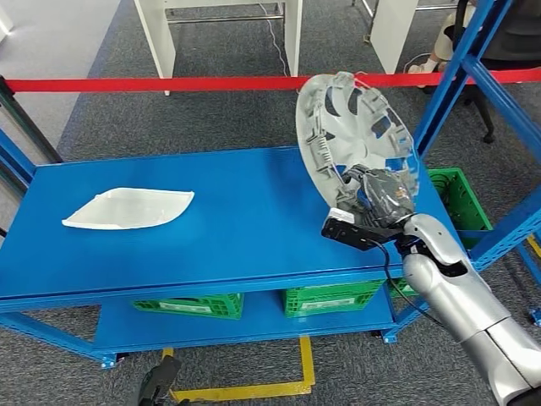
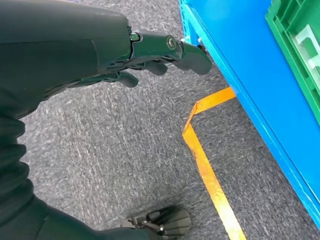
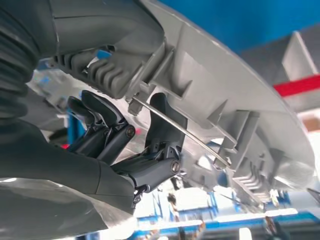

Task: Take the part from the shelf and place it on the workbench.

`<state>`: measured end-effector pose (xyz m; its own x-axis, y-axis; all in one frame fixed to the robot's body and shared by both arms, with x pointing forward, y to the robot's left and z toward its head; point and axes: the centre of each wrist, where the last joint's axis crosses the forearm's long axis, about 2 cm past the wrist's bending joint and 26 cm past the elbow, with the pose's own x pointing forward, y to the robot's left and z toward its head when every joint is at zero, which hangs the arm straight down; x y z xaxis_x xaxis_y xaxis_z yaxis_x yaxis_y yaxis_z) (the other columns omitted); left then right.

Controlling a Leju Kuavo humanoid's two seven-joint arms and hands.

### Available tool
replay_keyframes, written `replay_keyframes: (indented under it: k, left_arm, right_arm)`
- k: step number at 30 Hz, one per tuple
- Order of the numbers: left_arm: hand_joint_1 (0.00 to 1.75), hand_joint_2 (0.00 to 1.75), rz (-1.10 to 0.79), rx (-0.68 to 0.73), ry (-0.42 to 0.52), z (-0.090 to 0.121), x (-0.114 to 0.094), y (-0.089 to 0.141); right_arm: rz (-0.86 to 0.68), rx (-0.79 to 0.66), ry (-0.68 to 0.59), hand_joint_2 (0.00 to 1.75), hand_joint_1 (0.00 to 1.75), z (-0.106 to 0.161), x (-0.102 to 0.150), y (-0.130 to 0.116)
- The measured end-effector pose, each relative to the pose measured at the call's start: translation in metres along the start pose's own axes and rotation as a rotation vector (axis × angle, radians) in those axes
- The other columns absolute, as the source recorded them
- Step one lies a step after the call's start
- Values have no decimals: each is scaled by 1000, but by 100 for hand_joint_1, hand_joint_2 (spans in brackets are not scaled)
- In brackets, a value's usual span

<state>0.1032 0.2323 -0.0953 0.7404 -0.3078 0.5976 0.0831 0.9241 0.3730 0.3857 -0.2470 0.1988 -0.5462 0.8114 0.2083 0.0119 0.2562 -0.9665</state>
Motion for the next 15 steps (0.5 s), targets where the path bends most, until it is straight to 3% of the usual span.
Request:
replay_keyframes:
  k: [15]
  left_arm:
    - [0, 175, -24, 18, 6, -3, 10, -2]
  right_arm:
    - [-44, -89, -181, 175, 175, -27, 34, -30]
